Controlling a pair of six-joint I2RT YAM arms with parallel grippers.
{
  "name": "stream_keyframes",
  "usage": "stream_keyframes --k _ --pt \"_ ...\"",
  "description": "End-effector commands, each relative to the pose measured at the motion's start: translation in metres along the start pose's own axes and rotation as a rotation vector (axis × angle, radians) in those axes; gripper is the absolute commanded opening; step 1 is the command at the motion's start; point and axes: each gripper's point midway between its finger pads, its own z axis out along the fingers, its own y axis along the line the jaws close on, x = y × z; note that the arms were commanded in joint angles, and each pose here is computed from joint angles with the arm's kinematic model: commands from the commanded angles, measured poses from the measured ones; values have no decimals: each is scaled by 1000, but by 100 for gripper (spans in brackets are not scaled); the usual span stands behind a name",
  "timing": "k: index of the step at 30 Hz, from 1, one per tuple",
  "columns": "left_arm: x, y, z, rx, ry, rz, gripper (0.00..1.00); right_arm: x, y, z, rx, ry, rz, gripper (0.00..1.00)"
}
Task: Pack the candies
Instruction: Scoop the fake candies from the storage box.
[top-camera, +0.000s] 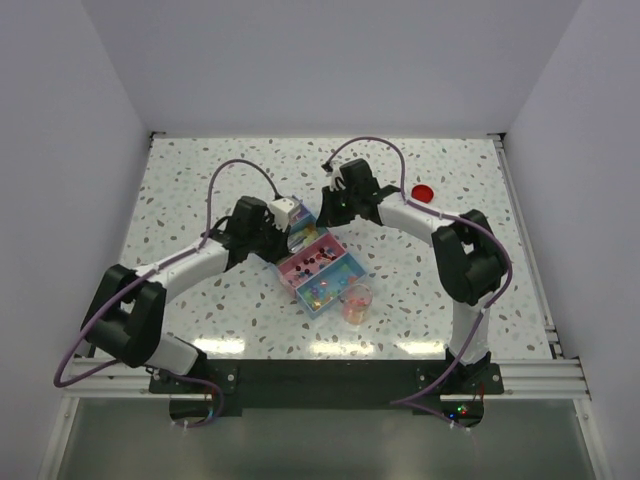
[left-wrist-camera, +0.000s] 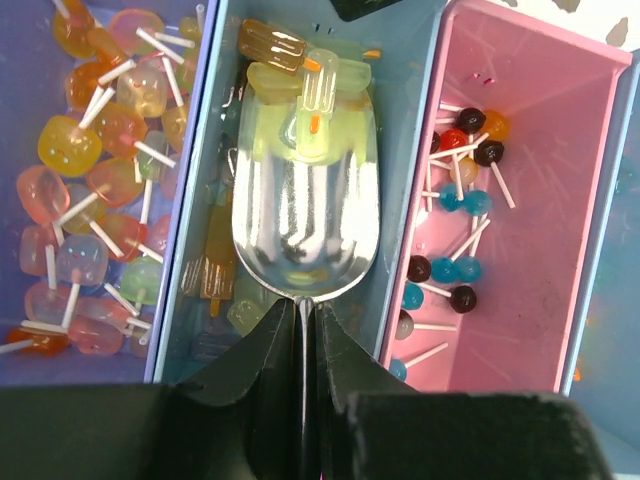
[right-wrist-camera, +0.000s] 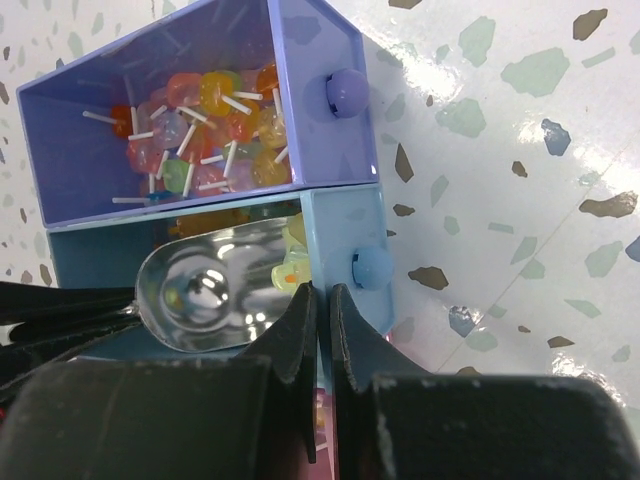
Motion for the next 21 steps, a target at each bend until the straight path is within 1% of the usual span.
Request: stream_keyframes --k 1,7,11,14,19,21 --pt "-52 -29 -10 164 -264 14 0 53 -7 21 2 136 84 0" --pt "-53 -25 -22 144 -318 33 0 50 -10 19 22 133 63 0" --pt "-65 -27 -24 152 -377 32 0 49 -11 19 24 128 56 0" --pt "-70 -28 -15 172 -364 20 0 47 -7 21 7 125 67 0" --pt "-54 -28 1 170 -284 16 0 43 -5 18 5 113 65 0" --pt "-50 -31 4 181 -291 14 0 43 -5 18 4 114 65 0"
